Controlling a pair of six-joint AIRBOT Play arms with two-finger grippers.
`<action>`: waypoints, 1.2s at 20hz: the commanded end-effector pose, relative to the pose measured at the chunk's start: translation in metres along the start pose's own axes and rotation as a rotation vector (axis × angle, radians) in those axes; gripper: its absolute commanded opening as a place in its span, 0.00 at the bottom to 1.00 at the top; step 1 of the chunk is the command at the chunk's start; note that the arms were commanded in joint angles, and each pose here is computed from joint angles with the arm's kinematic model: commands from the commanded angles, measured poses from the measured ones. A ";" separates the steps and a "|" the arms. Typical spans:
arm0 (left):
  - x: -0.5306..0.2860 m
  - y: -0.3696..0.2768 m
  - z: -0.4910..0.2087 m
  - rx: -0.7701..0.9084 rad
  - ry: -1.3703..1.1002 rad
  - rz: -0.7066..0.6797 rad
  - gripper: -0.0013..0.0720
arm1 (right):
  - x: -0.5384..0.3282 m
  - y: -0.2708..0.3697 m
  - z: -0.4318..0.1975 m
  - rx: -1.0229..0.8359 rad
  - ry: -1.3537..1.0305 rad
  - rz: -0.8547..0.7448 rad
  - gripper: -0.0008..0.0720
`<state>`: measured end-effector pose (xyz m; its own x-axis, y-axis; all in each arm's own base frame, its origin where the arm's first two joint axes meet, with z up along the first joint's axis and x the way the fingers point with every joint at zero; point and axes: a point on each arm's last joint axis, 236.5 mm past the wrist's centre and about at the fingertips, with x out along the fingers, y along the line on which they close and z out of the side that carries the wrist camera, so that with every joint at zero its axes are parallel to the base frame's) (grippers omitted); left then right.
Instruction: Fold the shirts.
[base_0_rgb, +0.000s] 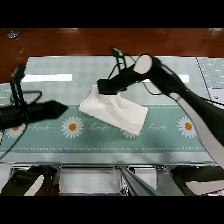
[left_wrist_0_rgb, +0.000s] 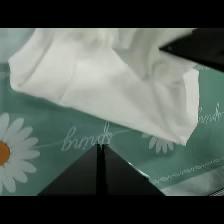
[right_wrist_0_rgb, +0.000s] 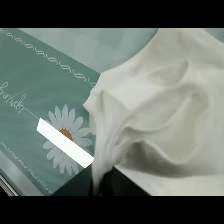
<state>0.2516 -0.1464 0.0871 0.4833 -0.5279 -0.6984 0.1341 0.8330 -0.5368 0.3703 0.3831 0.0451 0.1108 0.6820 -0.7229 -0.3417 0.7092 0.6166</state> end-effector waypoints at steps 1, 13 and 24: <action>0.019 0.021 -0.051 -0.117 -0.011 -0.040 0.05 | 0.059 0.005 -0.005 0.028 0.092 0.047 0.87; 0.023 0.026 -0.041 -0.131 -0.054 -0.033 0.05 | -0.287 -0.195 -0.040 0.241 -0.284 -0.470 0.87; 0.024 0.026 -0.035 -0.137 -0.078 -0.034 0.05 | -0.077 -0.217 -0.197 0.758 -0.084 -0.083 0.87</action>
<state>0.2346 -0.1436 0.0390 0.5396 -0.5388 -0.6469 0.0352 0.7822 -0.6220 0.2680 0.1118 -0.0686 0.3012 0.5313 -0.7918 0.3881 0.6902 0.6108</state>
